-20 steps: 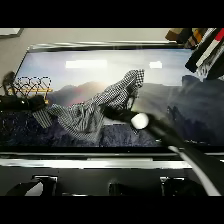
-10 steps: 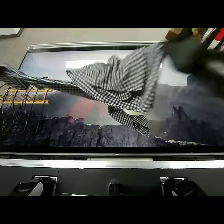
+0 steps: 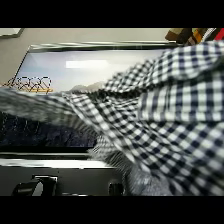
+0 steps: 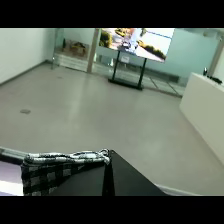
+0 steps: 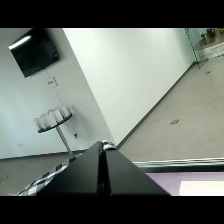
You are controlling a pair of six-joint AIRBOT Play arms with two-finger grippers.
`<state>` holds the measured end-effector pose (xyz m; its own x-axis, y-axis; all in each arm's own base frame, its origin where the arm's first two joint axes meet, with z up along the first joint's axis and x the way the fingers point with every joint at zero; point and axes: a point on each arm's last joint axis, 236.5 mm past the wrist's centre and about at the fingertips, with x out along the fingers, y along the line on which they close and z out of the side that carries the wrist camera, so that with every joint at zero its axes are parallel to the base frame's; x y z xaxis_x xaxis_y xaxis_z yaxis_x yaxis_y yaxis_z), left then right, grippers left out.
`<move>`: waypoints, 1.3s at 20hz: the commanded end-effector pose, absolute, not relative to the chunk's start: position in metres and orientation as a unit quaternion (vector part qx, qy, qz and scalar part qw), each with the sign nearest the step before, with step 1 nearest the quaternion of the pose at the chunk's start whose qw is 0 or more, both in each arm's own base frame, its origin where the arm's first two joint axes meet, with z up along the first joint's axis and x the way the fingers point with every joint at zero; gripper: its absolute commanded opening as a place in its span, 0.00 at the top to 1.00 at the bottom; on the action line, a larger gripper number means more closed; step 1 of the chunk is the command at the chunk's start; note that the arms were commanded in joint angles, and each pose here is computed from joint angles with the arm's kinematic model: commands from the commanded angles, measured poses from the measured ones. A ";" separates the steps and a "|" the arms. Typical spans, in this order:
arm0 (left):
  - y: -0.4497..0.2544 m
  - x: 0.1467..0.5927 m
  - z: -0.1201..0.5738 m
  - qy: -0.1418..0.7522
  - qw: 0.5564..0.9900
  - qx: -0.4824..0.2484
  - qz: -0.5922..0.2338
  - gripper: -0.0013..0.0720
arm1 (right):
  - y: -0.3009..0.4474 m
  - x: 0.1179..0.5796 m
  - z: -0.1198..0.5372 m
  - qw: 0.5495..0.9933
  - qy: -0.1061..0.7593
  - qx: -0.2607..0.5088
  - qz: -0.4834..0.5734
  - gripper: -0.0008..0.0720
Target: Fold the clothes and pants, and hang the long-sleeved shirts on hangers.
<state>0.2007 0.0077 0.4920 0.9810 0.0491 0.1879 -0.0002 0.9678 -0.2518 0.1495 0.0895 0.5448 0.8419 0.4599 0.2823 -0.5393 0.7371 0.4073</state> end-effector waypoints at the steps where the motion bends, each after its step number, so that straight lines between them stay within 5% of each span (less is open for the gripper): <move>1: 0.025 0.200 0.495 -0.114 0.981 -0.150 0.044 0.96 | 0.088 0.181 0.537 0.940 -0.063 0.236 0.237 0.95; 6: 0.036 0.309 0.404 0.029 0.984 -0.165 0.061 0.96 | 0.137 0.332 0.435 0.951 0.112 0.228 0.178 0.94; 11: 0.040 0.409 0.235 0.265 0.944 -0.175 0.088 0.96 | 0.228 0.464 0.248 0.888 0.331 0.270 0.170 0.93; 17: 0.012 0.433 0.074 0.487 0.840 -0.226 0.081 0.96 | 0.293 0.501 0.049 0.780 0.516 0.317 0.158 0.86; 19: 0.002 0.433 0.056 0.511 0.820 -0.246 0.073 0.95 | 0.287 0.496 0.049 0.781 0.523 0.294 0.171 0.64; 21: -0.002 0.434 0.056 0.512 0.818 -0.255 0.068 0.79 | 0.266 0.491 0.075 0.792 0.514 0.271 0.186 0.41; 24: -0.001 0.426 0.070 0.512 0.819 -0.255 0.053 0.10 | 0.183 0.473 0.139 0.825 0.488 0.220 0.181 0.22; 26: 0.009 0.412 0.081 0.514 0.817 -0.257 0.050 0.07 | 0.102 0.446 0.173 0.852 0.479 0.169 0.126 0.22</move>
<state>0.4264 0.0068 0.0741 0.4896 -0.1471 -0.8595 -0.3579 0.8649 -0.3519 0.4839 0.1848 0.1399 0.4961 0.5013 -0.7089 -0.0456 0.8304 0.5553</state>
